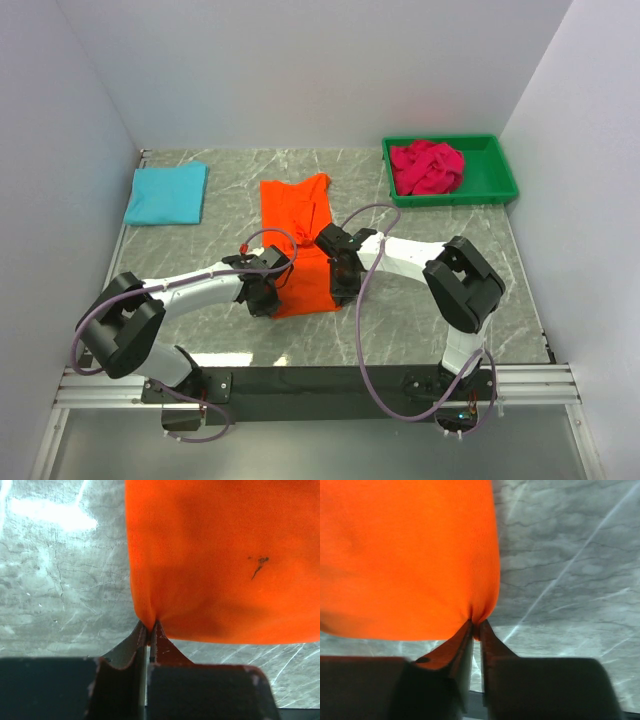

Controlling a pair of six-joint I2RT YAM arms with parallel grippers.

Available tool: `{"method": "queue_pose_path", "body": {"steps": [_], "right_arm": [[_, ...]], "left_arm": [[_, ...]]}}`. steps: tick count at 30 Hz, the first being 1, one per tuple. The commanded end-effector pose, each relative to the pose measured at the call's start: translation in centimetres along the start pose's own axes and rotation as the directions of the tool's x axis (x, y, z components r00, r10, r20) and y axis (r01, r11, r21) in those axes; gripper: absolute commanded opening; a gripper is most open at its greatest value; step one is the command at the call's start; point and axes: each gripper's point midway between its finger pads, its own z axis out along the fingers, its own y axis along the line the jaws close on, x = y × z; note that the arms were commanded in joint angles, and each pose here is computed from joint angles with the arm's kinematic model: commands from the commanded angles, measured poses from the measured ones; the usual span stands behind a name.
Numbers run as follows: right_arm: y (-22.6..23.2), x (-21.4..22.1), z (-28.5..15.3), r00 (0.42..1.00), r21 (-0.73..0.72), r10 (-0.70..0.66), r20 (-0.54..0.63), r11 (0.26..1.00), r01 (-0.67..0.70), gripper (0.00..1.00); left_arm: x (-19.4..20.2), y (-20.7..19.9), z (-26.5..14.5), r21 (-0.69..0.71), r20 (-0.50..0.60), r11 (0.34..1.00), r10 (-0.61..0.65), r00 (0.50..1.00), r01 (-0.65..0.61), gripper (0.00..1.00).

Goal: Fold and stack the t-shirts
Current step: Fold the tshirt

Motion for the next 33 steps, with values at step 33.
{"method": "queue_pose_path", "body": {"steps": [33], "right_arm": [[-3.6, 14.2, -14.9, 0.963, -0.176, -0.258, -0.075, 0.954, 0.242, 0.0]], "left_arm": [[11.0, -0.9, -18.7, 0.487, -0.208, 0.867, 0.231, 0.95, -0.104, 0.01]]}}
